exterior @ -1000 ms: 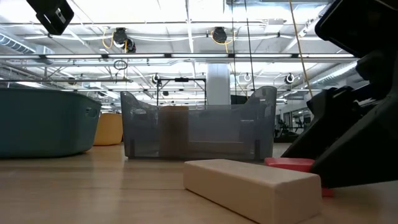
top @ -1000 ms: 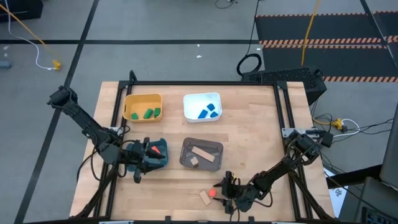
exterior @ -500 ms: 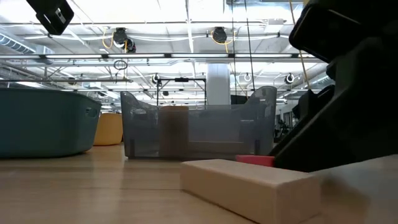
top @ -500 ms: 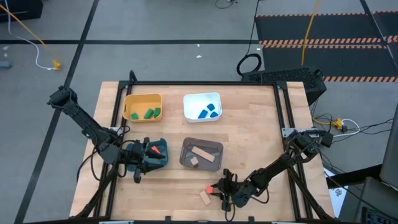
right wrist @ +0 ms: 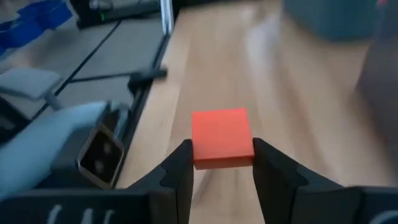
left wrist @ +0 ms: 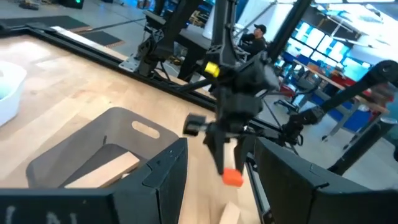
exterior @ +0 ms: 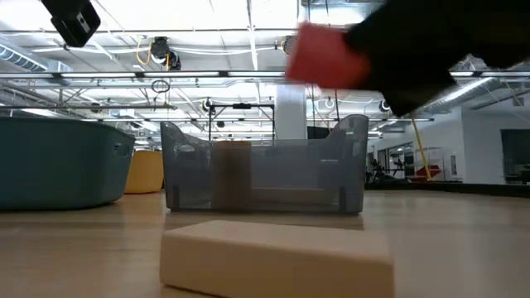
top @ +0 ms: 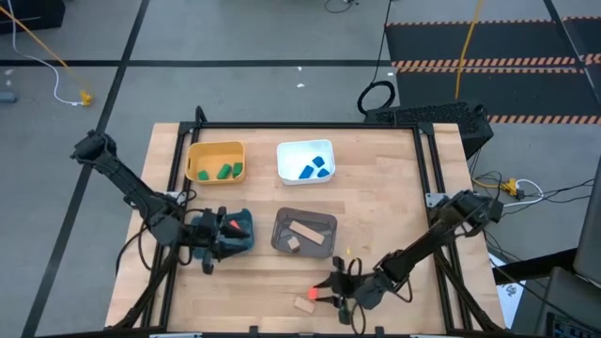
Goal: Sort & place blocks by color
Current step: Put the orange block into the blue bin
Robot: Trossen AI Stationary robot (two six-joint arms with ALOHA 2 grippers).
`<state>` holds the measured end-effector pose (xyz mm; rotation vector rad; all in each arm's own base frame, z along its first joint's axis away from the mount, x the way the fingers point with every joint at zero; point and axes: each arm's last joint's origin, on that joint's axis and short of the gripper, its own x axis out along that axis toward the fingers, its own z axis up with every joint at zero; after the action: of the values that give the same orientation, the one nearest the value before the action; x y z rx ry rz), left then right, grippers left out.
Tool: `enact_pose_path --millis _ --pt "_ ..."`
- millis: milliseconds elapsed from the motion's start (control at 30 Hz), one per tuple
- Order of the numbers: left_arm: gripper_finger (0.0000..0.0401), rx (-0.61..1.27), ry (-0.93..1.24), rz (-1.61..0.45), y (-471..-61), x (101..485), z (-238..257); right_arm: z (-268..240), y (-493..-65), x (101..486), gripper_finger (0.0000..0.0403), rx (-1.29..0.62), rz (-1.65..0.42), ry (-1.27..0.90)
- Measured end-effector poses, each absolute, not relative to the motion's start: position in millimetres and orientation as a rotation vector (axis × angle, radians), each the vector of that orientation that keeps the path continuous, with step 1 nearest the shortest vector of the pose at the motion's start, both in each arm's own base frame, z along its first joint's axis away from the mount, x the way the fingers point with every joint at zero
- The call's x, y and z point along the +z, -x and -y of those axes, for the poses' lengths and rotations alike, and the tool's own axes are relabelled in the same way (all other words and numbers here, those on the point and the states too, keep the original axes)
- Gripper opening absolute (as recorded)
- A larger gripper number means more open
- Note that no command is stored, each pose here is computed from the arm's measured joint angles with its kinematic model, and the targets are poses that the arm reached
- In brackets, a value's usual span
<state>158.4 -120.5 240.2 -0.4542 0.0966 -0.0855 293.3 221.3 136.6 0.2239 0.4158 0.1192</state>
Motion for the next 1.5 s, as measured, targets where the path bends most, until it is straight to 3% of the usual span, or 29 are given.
enact_pose_path --millis 333,733,967,1200,1500 --pt "0.0186 -0.006 0.503 -0.084 -168 239 108 -176 -308 195 0.0114 -0.078 -0.224 0.148" --pt "0.0188 0.157 0.572 -0.04 -183 239 80 -96 -341 206 0.0114 -0.268 -0.219 0.281" --pt "0.0237 0.233 0.572 -0.063 -196 229 67 -76 -350 217 0.0114 -0.167 -0.113 0.32" --pt "0.0294 0.224 0.634 0.01 -217 226 59 -61 -353 219 0.012 -0.194 -0.11 0.448" --pt "0.0299 0.266 0.648 0.007 -243 222 57 -52 -355 219 0.012 -0.215 -0.126 0.54"
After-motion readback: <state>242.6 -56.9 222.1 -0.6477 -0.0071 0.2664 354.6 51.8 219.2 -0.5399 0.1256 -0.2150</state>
